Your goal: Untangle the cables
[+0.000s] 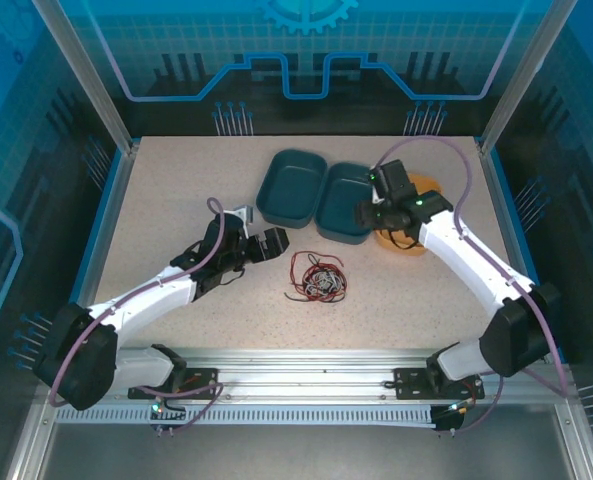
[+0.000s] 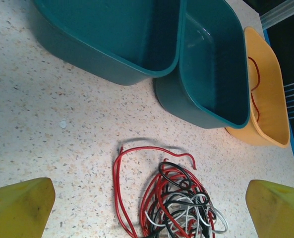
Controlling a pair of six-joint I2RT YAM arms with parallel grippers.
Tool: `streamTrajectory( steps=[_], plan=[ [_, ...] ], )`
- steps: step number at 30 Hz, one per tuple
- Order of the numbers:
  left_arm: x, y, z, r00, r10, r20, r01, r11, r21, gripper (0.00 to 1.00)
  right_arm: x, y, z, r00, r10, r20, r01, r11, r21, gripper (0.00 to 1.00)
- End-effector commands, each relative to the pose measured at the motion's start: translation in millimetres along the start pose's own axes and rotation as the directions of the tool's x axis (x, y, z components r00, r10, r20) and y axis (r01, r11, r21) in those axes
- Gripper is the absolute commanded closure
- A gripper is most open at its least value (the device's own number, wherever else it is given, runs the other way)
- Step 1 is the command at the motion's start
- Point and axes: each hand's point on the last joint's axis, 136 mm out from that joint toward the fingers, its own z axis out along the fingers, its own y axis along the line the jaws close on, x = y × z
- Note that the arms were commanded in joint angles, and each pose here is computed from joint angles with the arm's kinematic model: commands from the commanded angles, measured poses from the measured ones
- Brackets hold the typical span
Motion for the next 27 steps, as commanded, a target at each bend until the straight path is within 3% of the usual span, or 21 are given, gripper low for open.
streamTrajectory(
  steps=[1,4,7,9,16,27],
  plan=[
    [-15.0,4.0,-6.2,0.999,-0.016,0.051,0.017,1.0,-0.026,0.01,18.6,30.1,-1.7,0.999,-0.031,-0.027,0.029,0.998,-0.061,0.47],
    [-16.2,16.5,-6.5,0.996,-0.067,0.062,0.07,0.996,-0.053,0.01,29.2,60.5,4.7,0.996,-0.083,-0.043,0.078,0.992,-0.097,0.48],
    [-15.8,27.3,-7.3,0.992,-0.106,0.071,0.111,0.991,-0.068,0.01,37.3,71.8,18.7,0.992,-0.101,-0.076,0.095,0.993,-0.071,0.56],
    [-14.3,31.6,-7.8,0.991,-0.115,0.071,0.121,0.99,-0.075,0.01,42.2,74.8,30.1,0.991,-0.09,-0.103,0.084,0.995,-0.056,0.53],
    [-10.2,31.7,-7.6,0.994,-0.101,0.049,0.104,0.992,-0.075,0.01,65.4,57.6,50.6,0.984,-0.012,-0.179,0.022,0.999,0.05,0.54],
    [17.3,7.5,9.9,0.998,-0.015,-0.067,0.012,0.999,-0.043,0.01,123.2,33.0,63.9,0.956,0.095,-0.279,-0.07,0.993,0.098,0.61]
  ],
)
